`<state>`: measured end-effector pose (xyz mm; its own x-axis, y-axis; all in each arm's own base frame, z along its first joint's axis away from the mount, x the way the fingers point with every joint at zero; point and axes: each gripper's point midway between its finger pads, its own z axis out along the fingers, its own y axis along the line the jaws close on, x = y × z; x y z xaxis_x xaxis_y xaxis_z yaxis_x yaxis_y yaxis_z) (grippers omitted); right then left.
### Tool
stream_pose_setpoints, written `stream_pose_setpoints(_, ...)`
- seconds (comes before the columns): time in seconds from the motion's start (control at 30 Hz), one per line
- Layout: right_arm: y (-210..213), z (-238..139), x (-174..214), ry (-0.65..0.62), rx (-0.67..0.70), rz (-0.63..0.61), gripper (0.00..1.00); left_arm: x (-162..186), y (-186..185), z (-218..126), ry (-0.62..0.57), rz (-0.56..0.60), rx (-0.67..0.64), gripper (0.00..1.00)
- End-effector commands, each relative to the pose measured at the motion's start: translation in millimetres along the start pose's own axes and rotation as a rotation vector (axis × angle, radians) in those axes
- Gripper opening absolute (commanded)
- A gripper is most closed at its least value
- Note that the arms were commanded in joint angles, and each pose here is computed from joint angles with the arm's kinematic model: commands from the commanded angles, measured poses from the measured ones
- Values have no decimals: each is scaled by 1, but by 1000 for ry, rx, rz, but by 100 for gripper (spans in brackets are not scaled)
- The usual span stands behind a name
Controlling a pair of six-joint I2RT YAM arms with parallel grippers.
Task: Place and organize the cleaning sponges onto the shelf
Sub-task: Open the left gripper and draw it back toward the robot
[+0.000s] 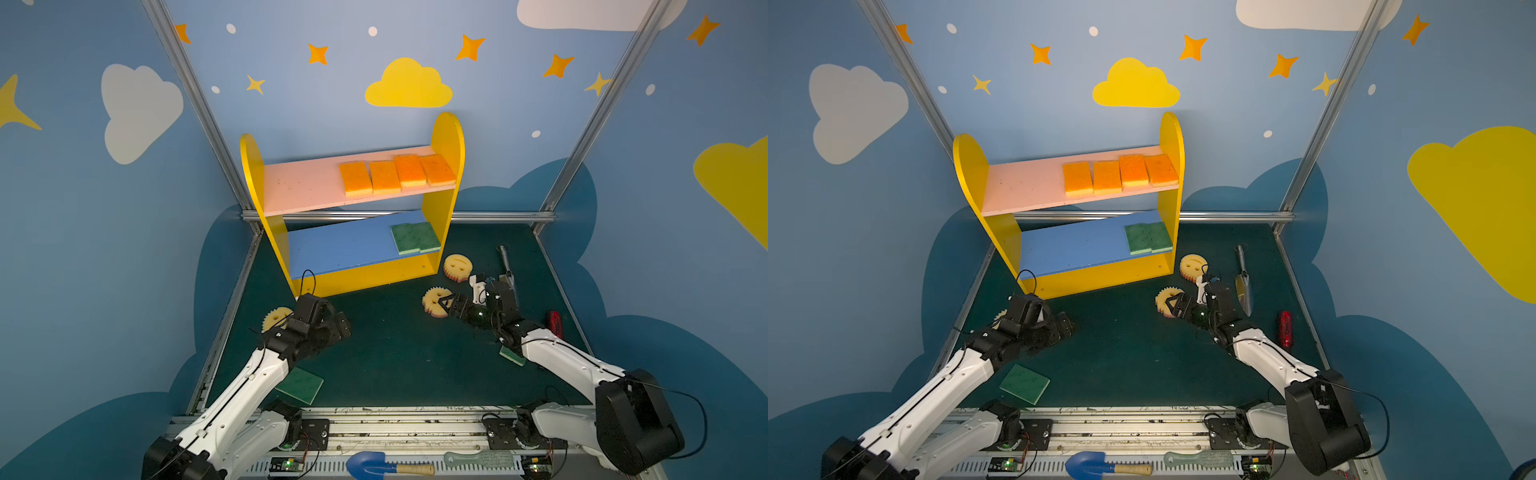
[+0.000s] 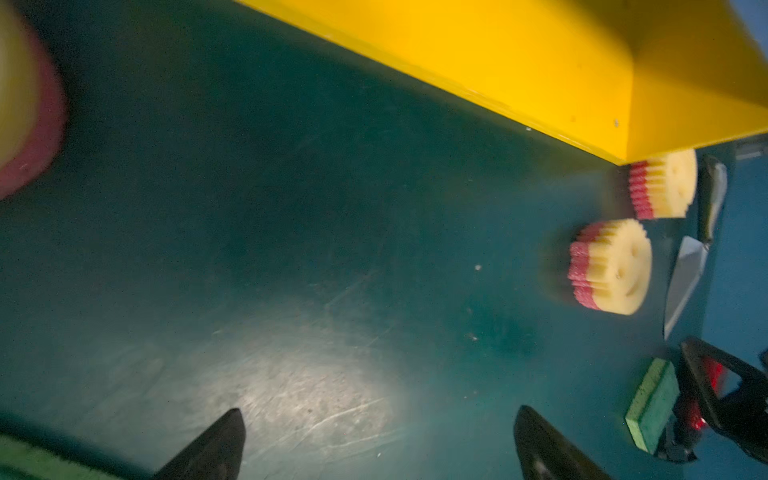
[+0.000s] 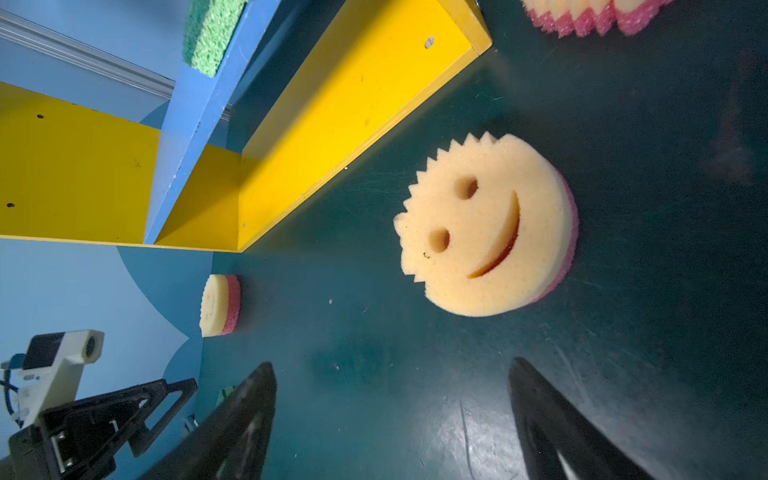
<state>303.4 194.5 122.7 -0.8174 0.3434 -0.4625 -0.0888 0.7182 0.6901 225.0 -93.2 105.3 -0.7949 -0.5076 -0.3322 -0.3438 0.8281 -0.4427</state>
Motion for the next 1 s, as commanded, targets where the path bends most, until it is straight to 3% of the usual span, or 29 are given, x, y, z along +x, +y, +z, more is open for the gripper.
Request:
stream_pose_setpoints(0.0, 5, -1, -3, -15, -6, -17, 86, 22, 49, -1, 4, -158, -149, 100)
stream_pose_setpoints(0.37, 6, -2, -3, -16, -3, -20, 86, 65, 123, -17, 8, -367, -389, 100)
stream_pose_setpoints(0.67, 3, -3, -3, -22, 12, -26, 86, 74, 133, 6, 5, -421, -395, 99)
stream_pose_setpoints(0.97, 1, 0, -3, -18, 24, -25, 86, 74, 126, 31, 30, -374, -347, 98)
